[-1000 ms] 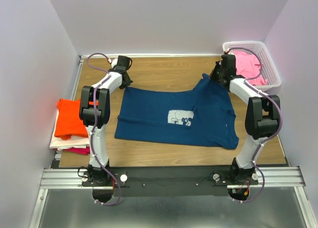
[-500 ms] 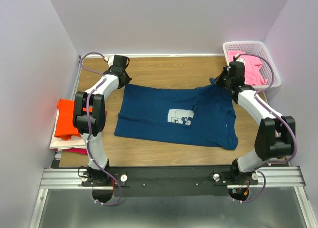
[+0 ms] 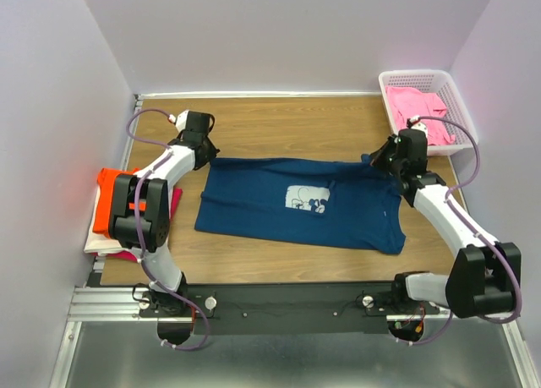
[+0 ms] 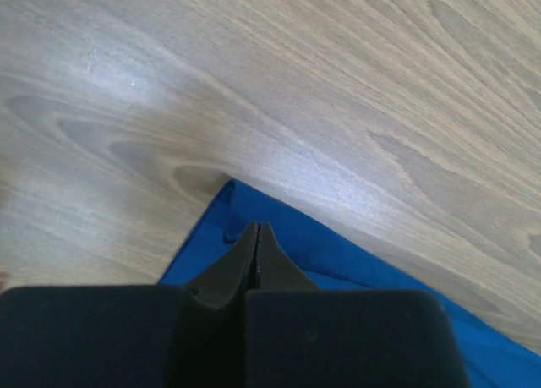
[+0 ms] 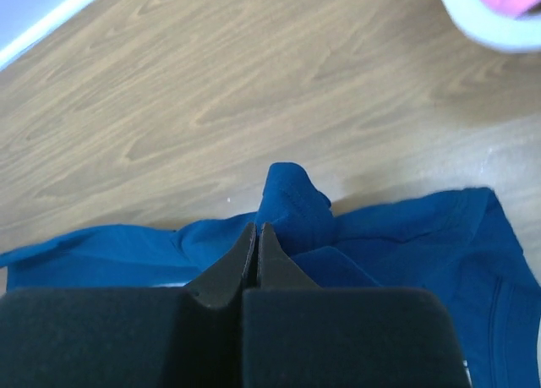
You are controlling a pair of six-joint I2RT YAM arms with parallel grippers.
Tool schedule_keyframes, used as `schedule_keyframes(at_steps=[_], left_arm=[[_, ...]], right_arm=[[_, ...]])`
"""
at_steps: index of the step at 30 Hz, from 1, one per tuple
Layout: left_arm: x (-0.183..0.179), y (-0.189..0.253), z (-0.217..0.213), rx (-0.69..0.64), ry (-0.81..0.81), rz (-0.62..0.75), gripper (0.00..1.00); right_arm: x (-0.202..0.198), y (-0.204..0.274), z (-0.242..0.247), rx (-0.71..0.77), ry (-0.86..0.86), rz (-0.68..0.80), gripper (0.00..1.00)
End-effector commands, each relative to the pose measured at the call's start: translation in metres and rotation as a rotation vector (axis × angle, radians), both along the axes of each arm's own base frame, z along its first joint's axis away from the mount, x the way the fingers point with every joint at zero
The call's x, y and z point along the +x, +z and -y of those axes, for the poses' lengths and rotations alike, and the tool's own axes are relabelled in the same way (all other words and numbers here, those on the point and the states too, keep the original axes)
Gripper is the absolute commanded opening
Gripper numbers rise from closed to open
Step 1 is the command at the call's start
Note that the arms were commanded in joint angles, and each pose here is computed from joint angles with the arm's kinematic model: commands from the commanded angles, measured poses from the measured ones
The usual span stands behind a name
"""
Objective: Fold and stack the t-shirts
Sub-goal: Fold the tshirt
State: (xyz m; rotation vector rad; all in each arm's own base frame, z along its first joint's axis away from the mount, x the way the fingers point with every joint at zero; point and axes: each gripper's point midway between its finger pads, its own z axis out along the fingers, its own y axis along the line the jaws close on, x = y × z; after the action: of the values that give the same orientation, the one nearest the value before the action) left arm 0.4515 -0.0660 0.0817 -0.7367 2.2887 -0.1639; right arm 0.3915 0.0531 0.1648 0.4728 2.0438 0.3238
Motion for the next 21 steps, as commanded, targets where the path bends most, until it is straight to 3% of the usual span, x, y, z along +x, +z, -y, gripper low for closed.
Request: schedule_keyframes(at_steps=[1,21], left_arm=[[-0.003,0.02,-0.004,-0.026,0.034,0.075,0.0],[-0.042,0.016,-0.015,-0.051,0.114,0.093,0.0]], right_arm=[[-0.027,-0.019,-0.005,0.05,0.005,-0.061,0.0],[-0.078,-0.076,-0.002,0.087,-0.028,-0.192,0.0]])
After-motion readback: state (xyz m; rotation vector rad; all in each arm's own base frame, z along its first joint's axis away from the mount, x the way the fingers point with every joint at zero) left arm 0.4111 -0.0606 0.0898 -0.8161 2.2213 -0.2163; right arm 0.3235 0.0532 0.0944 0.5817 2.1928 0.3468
